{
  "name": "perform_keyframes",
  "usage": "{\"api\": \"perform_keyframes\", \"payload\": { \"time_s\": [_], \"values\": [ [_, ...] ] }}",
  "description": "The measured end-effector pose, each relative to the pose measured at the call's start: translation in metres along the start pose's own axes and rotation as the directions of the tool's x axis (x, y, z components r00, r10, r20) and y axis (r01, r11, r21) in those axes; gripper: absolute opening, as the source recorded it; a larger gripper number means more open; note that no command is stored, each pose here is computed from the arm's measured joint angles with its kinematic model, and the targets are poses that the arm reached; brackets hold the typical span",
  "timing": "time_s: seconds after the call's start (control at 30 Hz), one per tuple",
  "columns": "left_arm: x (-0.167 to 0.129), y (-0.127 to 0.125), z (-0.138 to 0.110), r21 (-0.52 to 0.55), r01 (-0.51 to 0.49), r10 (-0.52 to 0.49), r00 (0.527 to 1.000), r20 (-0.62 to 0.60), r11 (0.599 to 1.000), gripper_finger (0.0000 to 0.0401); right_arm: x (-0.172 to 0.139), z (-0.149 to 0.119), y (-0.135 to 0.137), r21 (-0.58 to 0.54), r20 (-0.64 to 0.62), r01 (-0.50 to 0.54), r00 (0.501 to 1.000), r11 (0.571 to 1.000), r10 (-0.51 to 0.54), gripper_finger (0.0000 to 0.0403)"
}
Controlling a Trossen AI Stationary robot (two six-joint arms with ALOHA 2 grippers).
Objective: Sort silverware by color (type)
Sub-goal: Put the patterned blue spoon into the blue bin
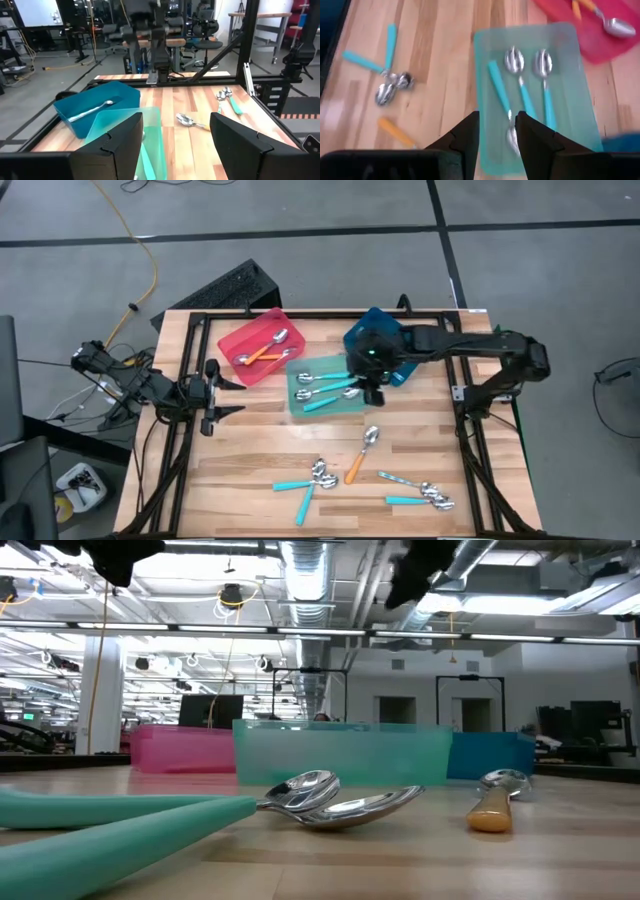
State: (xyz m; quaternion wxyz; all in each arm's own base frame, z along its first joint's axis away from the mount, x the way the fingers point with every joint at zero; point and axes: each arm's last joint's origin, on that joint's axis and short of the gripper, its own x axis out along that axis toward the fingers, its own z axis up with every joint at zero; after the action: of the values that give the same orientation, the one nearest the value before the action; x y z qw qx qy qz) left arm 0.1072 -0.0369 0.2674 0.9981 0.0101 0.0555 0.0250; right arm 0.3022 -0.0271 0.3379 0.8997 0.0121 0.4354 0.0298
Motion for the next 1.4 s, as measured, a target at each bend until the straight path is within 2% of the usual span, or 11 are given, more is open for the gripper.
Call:
{"api": "perform_keyframes", "payload": {
  "time_s": [0.17,0.4,0.6,0.7,0.77,0.9,1.0,1.17,1.4],
  "values": [
    [0.002,-0.001,-0.001,-0.004,0.009,-0.009,1.000,-0.011,1.000,0.0218,-0.027,-0.013,0.013,0.015,0.055,0.029,0.998,0.999,-0.030,0.0147],
    [0.003,-0.002,-0.001,-0.009,0.019,-0.019,1.000,-0.011,1.000,0.0218,-0.038,-0.066,0.023,0.132,0.157,0.062,0.984,0.989,-0.082,0.0147],
    [0.003,-0.002,0.001,-0.015,0.022,-0.022,1.000,0.008,1.000,0.0218,-0.033,-0.098,0.040,0.207,0.339,-0.055,0.940,0.977,-0.019,0.0147],
    [0.003,-0.003,0.001,-0.016,0.024,-0.024,1.000,0.010,1.000,0.0218,-0.025,-0.110,0.051,0.234,0.351,-0.110,0.936,0.966,0.022,0.0147],
    [0.003,-0.003,0.003,-0.037,0.028,-0.027,0.999,0.020,0.999,0.0218,-0.016,-0.121,0.058,0.272,0.300,-0.105,0.954,0.956,0.019,0.0147],
    [0.007,-0.005,0.006,-0.174,0.047,-0.040,0.998,0.045,0.984,0.0218,-0.003,-0.131,0.076,0.313,0.203,-0.093,0.979,0.945,0.029,0.0147],
    [0.016,-0.014,0.004,-0.218,0.163,-0.161,0.987,0.027,0.962,0.0218,0.005,-0.132,0.090,0.308,0.174,-0.108,0.983,0.945,0.056,0.0147],
    [0.040,-0.035,-0.001,-0.273,0.373,-0.388,0.922,0.000,0.887,0.0218,0.012,-0.138,0.108,0.323,0.121,-0.116,0.989,0.939,0.081,0.0147],
    [0.063,-0.053,-0.005,-0.310,0.496,-0.539,0.840,-0.065,0.811,0.0218,0.019,-0.144,0.132,0.380,0.091,-0.162,0.986,0.911,0.137,0.0147]
  ]
}}
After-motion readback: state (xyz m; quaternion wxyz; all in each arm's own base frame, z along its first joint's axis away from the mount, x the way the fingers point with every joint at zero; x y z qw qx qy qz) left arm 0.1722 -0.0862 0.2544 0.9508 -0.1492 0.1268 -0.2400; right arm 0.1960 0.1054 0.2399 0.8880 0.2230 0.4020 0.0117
